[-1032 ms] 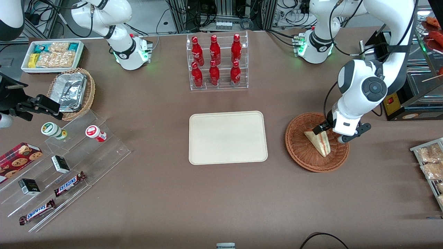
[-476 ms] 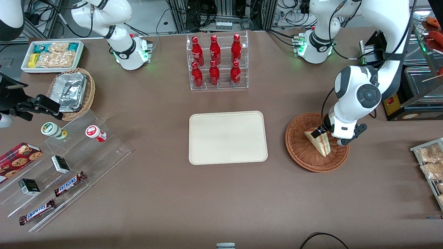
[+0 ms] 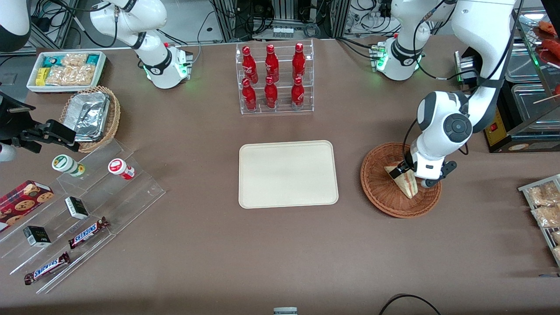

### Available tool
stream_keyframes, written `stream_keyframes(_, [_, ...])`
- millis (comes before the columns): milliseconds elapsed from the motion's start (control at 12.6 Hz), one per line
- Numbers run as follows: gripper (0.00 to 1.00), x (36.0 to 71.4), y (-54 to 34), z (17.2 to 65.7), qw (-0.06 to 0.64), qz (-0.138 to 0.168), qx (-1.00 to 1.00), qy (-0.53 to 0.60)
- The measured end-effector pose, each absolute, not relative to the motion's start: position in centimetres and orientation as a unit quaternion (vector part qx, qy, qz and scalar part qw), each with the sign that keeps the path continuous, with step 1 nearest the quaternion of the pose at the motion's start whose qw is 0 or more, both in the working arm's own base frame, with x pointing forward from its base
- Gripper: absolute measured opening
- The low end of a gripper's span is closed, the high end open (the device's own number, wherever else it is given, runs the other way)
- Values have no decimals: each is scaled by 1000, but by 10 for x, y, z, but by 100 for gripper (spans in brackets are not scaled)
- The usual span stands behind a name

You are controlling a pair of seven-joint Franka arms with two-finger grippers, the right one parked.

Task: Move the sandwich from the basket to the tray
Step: 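Lower the open left gripper around the sandwich and close it, then lift the sandwich and carry it with the left gripper over the tray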

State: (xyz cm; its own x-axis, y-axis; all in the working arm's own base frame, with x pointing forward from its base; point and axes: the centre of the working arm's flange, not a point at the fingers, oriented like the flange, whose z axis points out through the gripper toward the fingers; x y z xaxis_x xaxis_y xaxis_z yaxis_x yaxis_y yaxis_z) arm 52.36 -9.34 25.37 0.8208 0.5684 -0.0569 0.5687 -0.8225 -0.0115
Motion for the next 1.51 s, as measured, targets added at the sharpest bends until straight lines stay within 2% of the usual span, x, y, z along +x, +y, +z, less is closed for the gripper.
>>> stream_keyframes(79, [93,523,-93,251,2,-31,954,298])
stream_keyframes(397, [45,523,-93,248,3,-31,954,299])
stream_keyframes(635, [19,524,-94,259,0,-33,955,295])
stream_keyframes(1032, [15,531,-125,323,-19,-77,971,223])
stream_keyframes(1270, [15,535,-184,356,-13,-78,982,173])
stream_keyframes(1508, [15,533,-245,353,0,-80,989,122])
